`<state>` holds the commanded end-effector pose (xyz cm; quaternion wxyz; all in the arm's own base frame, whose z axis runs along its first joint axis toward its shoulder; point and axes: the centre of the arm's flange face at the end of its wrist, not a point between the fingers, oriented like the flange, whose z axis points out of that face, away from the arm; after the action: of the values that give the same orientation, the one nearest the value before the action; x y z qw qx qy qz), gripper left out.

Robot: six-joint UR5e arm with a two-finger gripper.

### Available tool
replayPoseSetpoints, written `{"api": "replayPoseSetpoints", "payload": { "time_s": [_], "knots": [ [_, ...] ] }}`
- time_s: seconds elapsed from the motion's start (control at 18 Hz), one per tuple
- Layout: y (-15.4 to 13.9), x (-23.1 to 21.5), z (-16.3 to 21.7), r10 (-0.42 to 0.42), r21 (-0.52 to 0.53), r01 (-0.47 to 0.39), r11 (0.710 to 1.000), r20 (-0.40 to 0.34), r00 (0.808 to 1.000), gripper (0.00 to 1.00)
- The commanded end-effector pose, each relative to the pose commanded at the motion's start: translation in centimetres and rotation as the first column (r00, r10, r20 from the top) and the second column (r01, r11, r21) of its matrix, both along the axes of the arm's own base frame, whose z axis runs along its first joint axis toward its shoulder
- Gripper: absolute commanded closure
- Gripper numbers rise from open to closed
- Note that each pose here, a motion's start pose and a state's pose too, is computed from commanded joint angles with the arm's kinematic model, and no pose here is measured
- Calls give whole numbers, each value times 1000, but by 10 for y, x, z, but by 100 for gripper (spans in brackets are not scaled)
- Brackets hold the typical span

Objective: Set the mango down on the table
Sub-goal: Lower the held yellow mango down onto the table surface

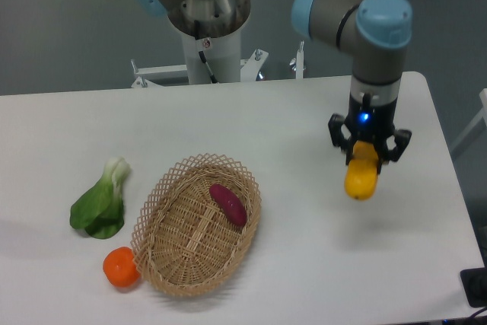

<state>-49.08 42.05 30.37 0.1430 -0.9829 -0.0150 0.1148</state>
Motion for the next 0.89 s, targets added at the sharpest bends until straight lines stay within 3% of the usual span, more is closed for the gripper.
{"api": "replayPoseSetpoints", "payload": {
  "time_s": [0.39,0.89],
  "knots": [
    [40,-1,-51,-6,-19,7,1000,55,998,48],
    [53,11,-88,-44,-48,49,998,101,994,48]
  ]
}}
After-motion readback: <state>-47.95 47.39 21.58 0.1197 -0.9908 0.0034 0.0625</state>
